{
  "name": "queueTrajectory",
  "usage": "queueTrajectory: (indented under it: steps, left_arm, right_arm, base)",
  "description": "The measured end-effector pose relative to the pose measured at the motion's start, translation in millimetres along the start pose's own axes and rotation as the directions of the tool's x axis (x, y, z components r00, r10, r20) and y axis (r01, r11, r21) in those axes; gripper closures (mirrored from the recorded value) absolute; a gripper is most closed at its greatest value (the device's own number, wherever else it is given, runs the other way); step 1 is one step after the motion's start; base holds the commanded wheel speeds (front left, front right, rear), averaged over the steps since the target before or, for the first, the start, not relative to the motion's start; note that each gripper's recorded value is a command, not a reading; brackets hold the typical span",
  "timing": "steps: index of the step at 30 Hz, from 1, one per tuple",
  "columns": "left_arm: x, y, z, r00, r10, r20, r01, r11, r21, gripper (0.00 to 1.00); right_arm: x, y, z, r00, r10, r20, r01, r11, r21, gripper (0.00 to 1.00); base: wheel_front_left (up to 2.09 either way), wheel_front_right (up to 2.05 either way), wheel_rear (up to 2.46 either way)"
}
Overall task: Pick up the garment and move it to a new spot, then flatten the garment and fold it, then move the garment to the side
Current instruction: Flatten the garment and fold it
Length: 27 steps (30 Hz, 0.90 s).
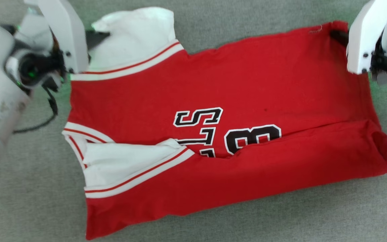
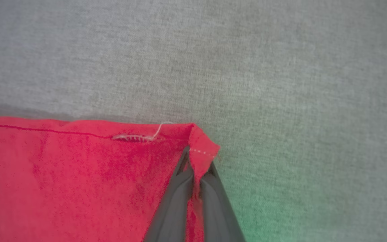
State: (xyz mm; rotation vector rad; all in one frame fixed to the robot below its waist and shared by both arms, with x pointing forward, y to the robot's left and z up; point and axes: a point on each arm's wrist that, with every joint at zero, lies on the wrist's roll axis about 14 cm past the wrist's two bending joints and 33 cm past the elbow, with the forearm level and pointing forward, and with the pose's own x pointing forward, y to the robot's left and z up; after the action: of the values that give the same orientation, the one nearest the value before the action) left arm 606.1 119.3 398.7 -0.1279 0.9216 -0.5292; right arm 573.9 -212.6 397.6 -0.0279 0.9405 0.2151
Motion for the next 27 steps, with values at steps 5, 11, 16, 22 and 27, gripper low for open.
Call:
queueTrajectory:
  steps: [5,11,16,22,27]
  left_arm:
    - [-28,-23,2,0.994,-0.033,0.104,0.03,0.999,0.034,1.0]
    - [-80,-52,4,0.966,-0.1,0.238,0.085,0.994,0.072,1.0]
    - [-125,-73,-17,0.94,-0.153,0.304,0.122,0.985,0.118,1.0]
    - [-171,-93,-58,0.913,-0.2,0.356,0.164,0.978,0.129,1.0]
    - [-195,-92,-97,0.905,-0.187,0.383,0.168,0.982,0.083,1.0]
  right_arm:
    - [-24,2,-7,0.997,0.018,0.073,-0.018,1.0,-0.006,1.0]
    - [-60,20,-16,0.984,0.094,0.149,-0.087,0.995,-0.053,1.0]
    - [-92,27,-37,0.976,0.135,0.168,-0.117,0.987,-0.113,1.0]
    - [-123,37,-61,0.967,0.186,0.173,-0.16,0.976,-0.151,1.0]
    - [-136,35,-72,0.964,0.195,0.181,-0.17,0.975,-0.144,1.0]
  base:
    - [0.0,0.0,0.0]
    - [0.0,0.0,0.0]
    - [0.0,0.0,0.0]
    - [0.0,0.0,0.0]
    - [0.0,0.0,0.0]
